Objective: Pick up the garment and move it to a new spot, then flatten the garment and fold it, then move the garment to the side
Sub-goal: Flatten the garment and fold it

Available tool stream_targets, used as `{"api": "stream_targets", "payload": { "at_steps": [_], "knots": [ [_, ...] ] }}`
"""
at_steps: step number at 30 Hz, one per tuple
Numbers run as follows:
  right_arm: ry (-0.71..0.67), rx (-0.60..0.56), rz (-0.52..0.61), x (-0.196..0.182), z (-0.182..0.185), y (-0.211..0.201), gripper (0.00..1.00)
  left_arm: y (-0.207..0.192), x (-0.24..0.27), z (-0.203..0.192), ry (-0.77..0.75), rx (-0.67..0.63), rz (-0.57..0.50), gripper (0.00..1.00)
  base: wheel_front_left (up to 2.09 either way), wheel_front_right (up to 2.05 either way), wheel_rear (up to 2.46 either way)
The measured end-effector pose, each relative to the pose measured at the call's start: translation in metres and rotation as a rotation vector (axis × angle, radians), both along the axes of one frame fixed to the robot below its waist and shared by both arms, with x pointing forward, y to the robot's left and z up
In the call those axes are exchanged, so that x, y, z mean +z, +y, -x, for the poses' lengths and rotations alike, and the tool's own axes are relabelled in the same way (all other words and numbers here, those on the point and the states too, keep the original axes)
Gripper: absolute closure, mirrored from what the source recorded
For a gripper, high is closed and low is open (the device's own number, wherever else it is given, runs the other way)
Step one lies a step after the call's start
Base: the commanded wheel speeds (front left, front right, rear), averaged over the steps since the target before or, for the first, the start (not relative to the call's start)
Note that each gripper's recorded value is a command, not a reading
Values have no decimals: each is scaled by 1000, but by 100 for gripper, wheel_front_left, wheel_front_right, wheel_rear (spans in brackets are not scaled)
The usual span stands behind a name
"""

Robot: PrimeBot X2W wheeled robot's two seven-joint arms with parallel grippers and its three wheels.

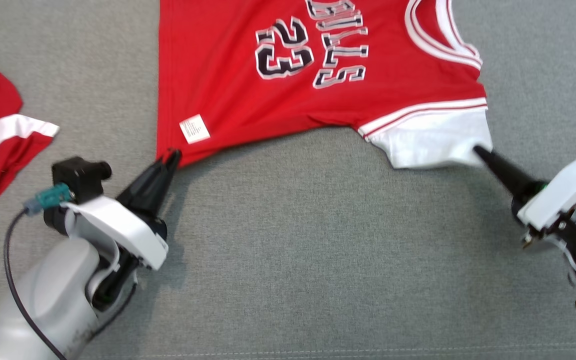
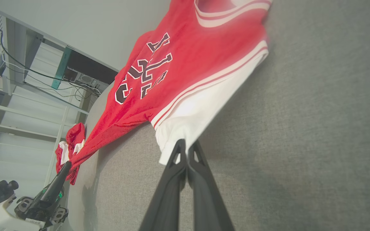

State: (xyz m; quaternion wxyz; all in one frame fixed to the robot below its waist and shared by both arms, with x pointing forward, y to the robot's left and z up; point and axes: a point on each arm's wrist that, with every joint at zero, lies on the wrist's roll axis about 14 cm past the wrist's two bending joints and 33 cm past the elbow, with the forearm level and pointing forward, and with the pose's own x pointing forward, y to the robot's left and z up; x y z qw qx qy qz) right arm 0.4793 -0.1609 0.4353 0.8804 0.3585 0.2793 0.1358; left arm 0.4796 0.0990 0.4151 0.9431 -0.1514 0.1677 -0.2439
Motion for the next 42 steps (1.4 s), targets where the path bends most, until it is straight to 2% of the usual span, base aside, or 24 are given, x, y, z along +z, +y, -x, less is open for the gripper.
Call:
{"api": "stream_targets", "payload": {
  "at_steps": [6, 10, 14, 24, 31, 42],
  "knots": [
    [70, 104, -60, -1, 44, 26, 100, 6, 7, 31, -13, 29, -6, 100, 0, 0, 0],
    [91, 142, -52, 2, 69, 28, 100, 7, 9, 53, -10, 38, -5, 100, 0, 0, 0],
    [98, 126, -69, 8, 88, 20, 100, 9, 13, 71, -16, 37, -14, 100, 0, 0, 0],
    [-47, 54, -108, 59, 97, -4, 100, 31, 22, 103, -37, 23, -80, 100, 0, 0, 0],
    [84, 104, -129, 31, 138, 0, 100, 43, -2, 135, 52, 18, -112, 100, 0, 0, 0],
    [238, 187, -175, 6, 179, 11, 100, 48, -25, 155, 124, 7, -147, 100, 0, 0, 0]
  ]
}}
